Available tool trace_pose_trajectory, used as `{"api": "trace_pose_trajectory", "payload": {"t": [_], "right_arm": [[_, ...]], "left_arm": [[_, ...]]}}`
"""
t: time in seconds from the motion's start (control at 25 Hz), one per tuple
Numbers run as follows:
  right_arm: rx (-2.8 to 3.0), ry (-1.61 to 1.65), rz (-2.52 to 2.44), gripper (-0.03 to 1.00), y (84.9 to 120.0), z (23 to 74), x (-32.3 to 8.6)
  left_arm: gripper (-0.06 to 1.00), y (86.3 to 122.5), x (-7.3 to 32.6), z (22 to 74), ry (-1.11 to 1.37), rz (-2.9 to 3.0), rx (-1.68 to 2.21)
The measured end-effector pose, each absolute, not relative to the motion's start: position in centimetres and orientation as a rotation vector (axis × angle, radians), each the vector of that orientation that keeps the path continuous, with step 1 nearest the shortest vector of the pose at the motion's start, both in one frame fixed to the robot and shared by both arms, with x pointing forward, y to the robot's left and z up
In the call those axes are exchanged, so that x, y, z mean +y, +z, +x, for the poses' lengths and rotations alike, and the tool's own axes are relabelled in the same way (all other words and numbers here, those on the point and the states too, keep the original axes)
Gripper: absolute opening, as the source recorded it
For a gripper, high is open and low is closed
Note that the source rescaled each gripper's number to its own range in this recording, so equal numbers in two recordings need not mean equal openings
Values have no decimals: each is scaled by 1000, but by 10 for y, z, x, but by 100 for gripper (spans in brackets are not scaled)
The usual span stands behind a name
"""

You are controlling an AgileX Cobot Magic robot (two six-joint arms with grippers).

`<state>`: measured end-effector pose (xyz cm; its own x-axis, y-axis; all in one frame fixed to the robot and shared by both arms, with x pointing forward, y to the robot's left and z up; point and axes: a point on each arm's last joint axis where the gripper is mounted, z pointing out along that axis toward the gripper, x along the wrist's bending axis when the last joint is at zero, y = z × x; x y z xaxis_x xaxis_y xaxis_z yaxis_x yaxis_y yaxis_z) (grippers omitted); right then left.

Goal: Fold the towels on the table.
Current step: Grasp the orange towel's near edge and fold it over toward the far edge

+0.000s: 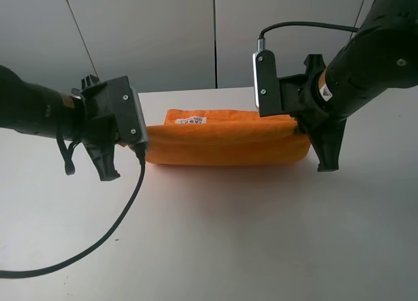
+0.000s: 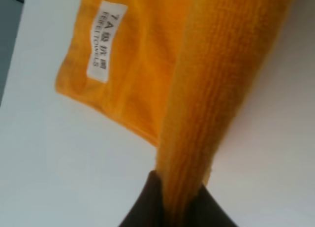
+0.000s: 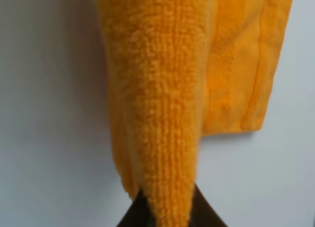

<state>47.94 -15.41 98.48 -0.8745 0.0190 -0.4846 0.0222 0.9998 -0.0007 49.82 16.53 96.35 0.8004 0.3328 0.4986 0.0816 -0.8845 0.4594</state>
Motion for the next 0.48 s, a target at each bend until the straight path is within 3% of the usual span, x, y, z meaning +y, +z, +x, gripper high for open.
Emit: {"api": "trace_pose_trajectory", "payload": {"t": [0.32, 0.48], "right_arm": [[2546, -16, -5, 0, 990, 489, -157], [2489, 40, 26, 0, 995, 500, -161]], "left_arm": [[0, 988, 161, 520, 967, 2446, 332], [0, 983, 164, 536, 992, 2441, 369]]}}
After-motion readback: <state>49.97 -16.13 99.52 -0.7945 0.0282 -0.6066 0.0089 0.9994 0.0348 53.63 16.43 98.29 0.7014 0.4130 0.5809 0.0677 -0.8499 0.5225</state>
